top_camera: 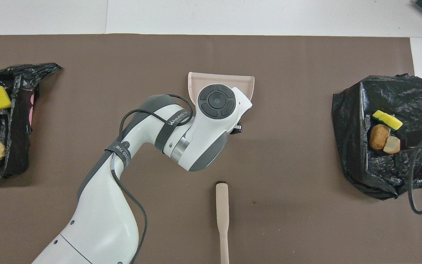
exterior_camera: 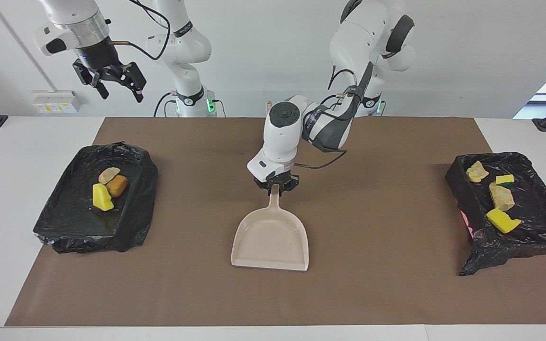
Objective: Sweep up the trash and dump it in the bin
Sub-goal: 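Set the dustpan down and open the left gripper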
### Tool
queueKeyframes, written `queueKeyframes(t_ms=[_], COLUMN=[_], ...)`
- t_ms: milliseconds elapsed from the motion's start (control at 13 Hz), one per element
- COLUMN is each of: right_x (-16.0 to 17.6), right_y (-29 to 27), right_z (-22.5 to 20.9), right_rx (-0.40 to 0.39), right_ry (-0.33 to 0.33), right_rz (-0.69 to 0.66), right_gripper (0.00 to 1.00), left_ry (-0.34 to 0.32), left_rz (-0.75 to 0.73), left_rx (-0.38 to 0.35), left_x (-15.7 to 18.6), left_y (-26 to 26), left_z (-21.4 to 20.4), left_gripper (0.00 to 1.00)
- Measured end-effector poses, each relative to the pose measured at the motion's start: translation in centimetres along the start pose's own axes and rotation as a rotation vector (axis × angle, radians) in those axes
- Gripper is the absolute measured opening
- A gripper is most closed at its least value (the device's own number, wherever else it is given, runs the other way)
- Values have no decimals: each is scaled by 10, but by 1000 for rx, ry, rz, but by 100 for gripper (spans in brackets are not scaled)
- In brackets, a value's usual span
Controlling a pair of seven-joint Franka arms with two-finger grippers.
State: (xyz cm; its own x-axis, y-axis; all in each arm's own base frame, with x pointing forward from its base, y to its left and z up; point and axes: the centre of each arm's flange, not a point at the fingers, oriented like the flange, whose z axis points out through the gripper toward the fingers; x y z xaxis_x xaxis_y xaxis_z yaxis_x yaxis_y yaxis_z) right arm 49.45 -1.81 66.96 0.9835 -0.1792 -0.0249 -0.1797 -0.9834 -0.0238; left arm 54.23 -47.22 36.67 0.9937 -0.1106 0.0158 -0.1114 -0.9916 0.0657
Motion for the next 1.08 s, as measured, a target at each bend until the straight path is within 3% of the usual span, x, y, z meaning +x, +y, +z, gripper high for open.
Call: queueKeyframes(t_ms=[384,691,845,998,1075], right_x=[0,0,0,0,0], right_y=[0,0,0,0,0], right_z=[0,0,0,0,0], right_rx=[0,0,0,0,0], right_ry=[0,0,0,0,0], right_rz=[0,0,0,0,0], right_gripper=[100,100,100,100,100], left_ry=[17,24,33,52,61], left_rz=[-25,-32,-43,-27,-3], left_rx=[-12,-2,3,4,8], left_x=[2,6,12,24,30], left_y=[2,-5,-13,-36,-53], left_z=[2,2,-2,-20,-34], left_gripper=[33,73,79,98,100])
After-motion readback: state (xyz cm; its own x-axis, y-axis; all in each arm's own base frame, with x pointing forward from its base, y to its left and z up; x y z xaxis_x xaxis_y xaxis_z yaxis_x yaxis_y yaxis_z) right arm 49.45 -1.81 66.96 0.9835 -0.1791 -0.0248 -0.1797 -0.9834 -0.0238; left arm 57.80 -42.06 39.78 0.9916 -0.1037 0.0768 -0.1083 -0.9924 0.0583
